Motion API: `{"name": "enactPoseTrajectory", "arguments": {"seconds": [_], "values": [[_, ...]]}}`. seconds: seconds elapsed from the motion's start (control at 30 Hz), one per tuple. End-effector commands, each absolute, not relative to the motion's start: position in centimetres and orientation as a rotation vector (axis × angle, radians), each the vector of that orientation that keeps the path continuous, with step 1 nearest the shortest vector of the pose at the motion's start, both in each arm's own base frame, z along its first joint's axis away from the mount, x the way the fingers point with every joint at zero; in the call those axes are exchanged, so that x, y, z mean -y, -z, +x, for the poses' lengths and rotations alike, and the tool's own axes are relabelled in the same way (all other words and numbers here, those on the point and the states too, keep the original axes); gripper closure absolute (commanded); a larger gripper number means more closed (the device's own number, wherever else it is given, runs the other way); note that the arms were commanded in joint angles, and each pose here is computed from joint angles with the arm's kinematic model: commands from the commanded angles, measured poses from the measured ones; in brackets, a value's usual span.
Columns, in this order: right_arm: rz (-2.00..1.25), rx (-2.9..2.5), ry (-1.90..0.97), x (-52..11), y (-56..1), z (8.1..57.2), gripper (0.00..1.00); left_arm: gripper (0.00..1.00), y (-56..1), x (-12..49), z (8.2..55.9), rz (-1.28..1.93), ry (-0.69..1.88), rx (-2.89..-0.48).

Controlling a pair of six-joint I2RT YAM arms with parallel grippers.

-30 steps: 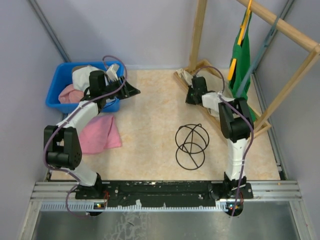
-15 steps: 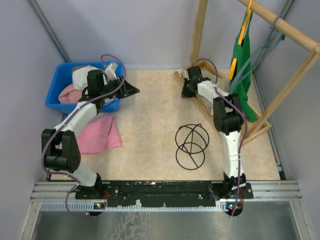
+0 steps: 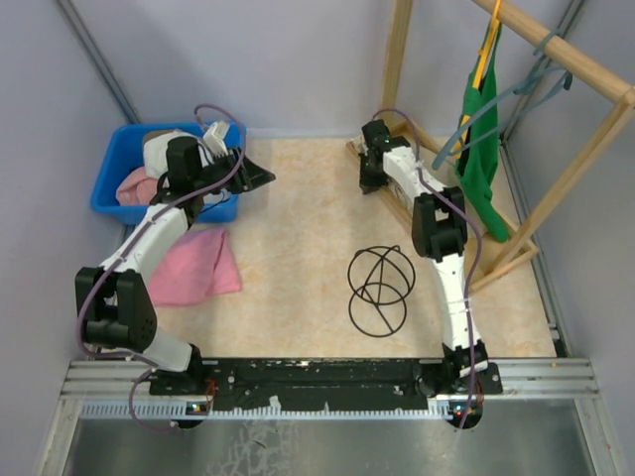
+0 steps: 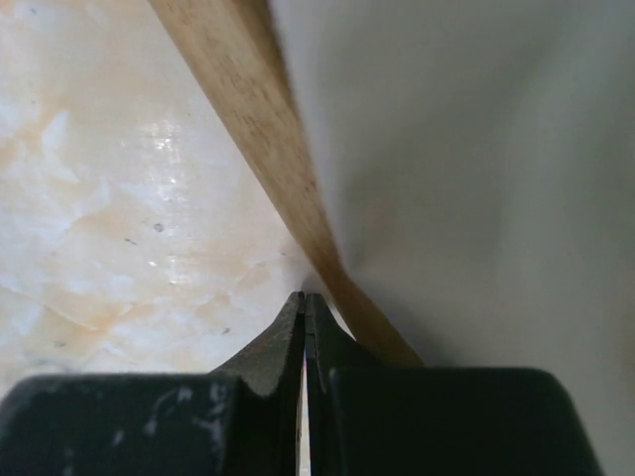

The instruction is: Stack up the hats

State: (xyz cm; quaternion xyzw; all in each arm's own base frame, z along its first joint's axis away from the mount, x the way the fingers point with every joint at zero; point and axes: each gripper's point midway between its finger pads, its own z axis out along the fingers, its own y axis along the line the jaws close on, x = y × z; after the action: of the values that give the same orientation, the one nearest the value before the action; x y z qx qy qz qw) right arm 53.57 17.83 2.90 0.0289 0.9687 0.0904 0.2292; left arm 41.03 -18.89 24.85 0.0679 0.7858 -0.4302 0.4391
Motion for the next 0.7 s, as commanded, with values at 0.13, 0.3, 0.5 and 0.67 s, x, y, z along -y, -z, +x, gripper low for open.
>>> {"name": "enactPoseTrajectory", "arguments": {"seconds": [0.13,0.3,0.5,0.67], "values": [[0.099,-2.45,0.615,-0.3,-2.1,58.0,1.0,0.51,-27.9,18.0,40.5,0.212,1.022,-1.878],[0.157,-2.439,0.672,3.9,-2.7,57.9,1.0,0.51,-28.0,17.7,40.3,0.22,1.013,-1.879],[0.199,-2.43,0.692,7.6,-3.6,57.5,1.0,0.51,-28.4,17.6,40.5,0.216,1.017,-1.872],[0.226,-2.434,0.67,9.1,-3.6,57.1,1.0,0.51,-28.7,17.6,40.8,0.209,1.016,-1.864]]}}
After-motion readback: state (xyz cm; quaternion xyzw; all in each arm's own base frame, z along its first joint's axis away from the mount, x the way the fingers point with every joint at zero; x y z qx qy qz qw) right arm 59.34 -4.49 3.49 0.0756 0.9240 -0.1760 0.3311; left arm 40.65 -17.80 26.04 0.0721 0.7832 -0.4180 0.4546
